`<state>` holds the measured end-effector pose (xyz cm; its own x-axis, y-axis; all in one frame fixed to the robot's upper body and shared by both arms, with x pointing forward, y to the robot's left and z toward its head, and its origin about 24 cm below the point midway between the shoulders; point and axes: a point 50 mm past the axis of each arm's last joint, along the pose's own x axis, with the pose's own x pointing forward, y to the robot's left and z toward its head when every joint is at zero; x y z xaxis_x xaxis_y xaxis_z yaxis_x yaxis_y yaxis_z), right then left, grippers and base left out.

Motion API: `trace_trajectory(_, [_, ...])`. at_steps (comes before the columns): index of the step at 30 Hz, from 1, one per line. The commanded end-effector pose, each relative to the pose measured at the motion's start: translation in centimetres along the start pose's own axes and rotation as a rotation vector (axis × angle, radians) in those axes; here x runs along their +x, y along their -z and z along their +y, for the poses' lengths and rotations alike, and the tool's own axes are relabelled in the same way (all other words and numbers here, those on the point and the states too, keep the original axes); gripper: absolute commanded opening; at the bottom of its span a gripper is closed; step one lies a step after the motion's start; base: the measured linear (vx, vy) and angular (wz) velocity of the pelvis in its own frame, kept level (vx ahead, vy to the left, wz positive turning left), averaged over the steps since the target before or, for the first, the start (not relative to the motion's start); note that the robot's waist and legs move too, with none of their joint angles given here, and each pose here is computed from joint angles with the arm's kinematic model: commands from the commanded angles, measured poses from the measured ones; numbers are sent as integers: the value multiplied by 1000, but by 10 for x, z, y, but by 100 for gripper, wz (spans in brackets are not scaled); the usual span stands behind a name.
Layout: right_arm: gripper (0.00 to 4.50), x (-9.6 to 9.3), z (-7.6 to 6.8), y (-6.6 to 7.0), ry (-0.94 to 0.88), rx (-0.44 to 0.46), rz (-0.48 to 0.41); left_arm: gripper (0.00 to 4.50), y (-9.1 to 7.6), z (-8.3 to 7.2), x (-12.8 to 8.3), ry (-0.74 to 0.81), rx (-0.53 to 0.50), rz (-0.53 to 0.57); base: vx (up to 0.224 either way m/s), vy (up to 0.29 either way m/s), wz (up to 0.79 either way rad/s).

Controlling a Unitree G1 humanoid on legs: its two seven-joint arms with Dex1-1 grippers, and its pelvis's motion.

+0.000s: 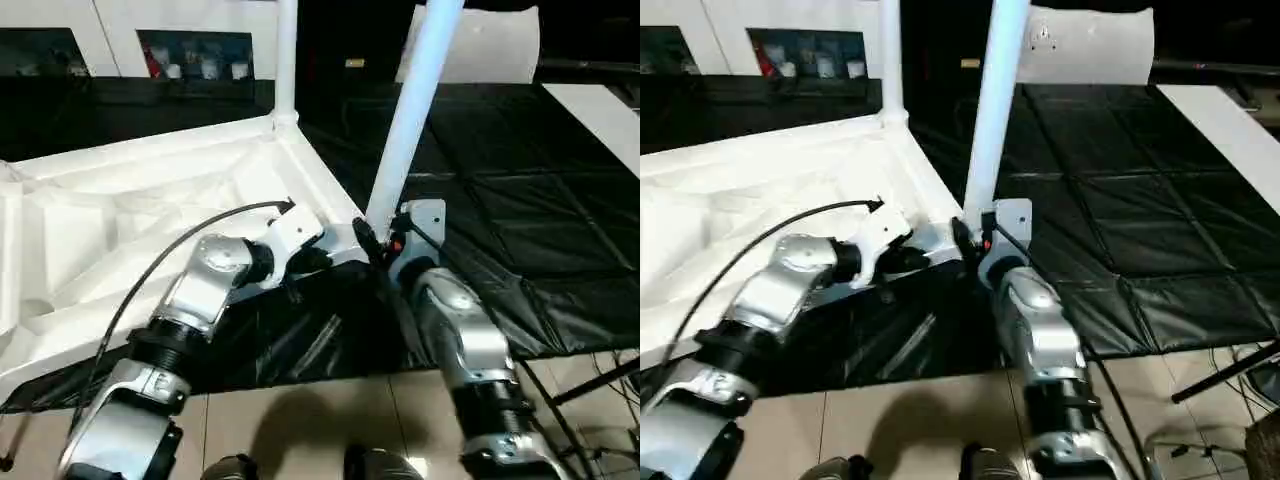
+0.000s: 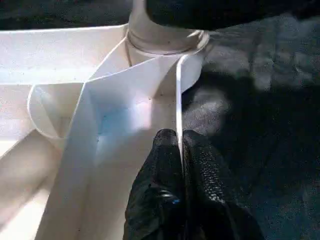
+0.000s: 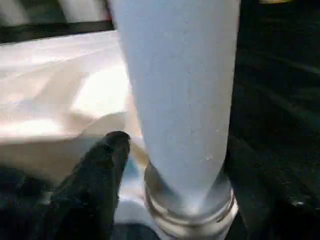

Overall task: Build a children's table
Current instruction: Rotate leg to tighten

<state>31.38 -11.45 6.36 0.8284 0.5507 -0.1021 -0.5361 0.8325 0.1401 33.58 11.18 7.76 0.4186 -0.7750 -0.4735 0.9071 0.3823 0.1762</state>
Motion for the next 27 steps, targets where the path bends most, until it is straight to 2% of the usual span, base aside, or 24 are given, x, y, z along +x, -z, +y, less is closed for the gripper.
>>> trace_trajectory(1, [359,-2,11,-4,-157,-17,-14,0,5,-11,5,105,14,-20,34,-59,3])
trace_trajectory(2, [379,-6,8,-4,-177,-31,-8,0,7,-10,3,118,19,-12,34,-59,3])
trace_trajectory(5, [390,-24,-8,-9,-276,-75,15,0,14,-9,-6,189,81,23,10,-19,0])
trace_trajectory(6, [415,-29,-12,-11,-302,-86,25,0,15,-9,-9,217,100,27,0,0,0])
trace_trajectory(10, [435,-40,-22,-17,-382,-128,56,0,17,-9,-14,299,117,20,0,0,0])
trace_trajectory(13, [435,-48,-29,-22,-491,-206,88,0,18,-10,-21,416,163,44,0,0,0])
trace_trajectory(21, [435,-48,-33,-25,-653,-274,156,0,17,-6,-27,532,216,103,0,0,0])
trace_trajectory(27, [373,-45,-30,-24,-780,-269,202,0,15,-7,-28,612,243,114,0,0,0])
